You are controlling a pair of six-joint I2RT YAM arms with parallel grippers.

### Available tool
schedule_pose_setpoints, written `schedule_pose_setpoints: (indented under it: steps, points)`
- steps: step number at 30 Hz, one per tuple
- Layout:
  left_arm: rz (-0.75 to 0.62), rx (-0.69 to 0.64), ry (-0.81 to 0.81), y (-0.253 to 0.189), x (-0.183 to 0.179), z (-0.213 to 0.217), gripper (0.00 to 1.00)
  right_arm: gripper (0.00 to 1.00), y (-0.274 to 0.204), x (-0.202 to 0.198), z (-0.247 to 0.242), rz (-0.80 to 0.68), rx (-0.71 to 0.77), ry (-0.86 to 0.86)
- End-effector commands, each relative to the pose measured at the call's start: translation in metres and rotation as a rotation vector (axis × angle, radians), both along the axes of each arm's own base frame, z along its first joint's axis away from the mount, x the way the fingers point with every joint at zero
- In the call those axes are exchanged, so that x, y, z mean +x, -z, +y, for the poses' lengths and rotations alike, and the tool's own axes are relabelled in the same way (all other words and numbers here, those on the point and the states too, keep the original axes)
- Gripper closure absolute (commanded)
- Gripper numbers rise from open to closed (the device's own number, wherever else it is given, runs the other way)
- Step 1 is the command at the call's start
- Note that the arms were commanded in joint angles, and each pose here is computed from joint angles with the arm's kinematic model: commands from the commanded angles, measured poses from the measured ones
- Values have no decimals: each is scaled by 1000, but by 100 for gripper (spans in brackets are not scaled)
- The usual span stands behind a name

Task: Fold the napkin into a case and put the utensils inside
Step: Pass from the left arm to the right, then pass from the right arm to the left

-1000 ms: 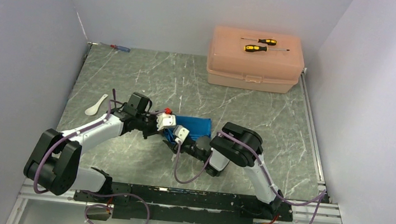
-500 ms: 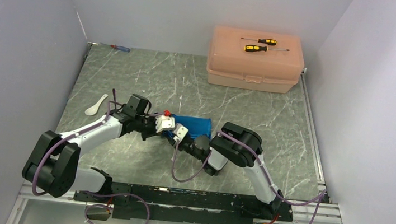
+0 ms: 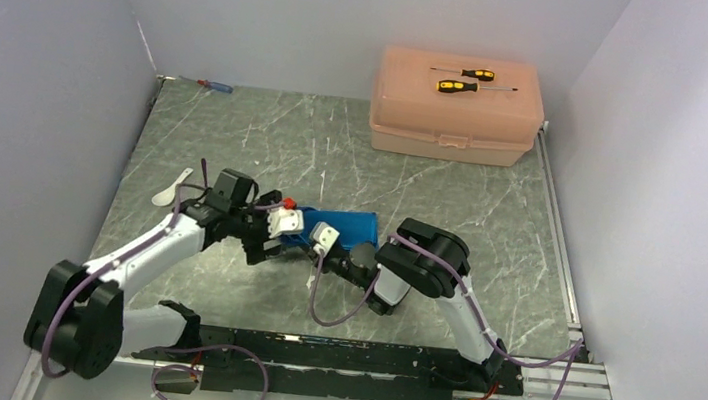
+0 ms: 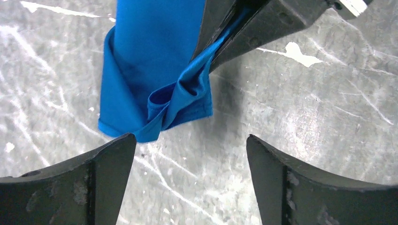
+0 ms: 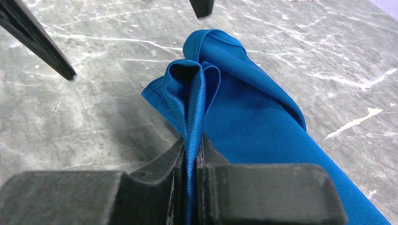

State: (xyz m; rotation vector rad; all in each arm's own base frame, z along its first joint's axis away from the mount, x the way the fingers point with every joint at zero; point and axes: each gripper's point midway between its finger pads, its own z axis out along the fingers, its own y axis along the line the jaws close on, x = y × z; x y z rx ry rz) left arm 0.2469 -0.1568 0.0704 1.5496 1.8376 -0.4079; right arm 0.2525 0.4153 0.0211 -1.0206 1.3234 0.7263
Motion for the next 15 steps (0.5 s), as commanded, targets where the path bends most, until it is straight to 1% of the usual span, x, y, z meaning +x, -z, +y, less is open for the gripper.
schedule_pose_setpoints:
  steps: [1,5,9,12,15]
  points:
    - [-83,17,48,-11,-10,11,6,88,-27,-10,4,-38,128,-52]
    - [-195,6,208,-10,-16,3,6,87,-29,-11,8,-38,137,-66]
    - [-346,2,323,-8,-1,-7,6,86,-29,-13,9,-30,140,-76]
    - [-439,22,358,-9,17,-12,6,86,-29,-15,10,-19,145,-90]
    - [-489,23,356,-12,30,-16,6,86,-28,-17,11,-11,145,-109]
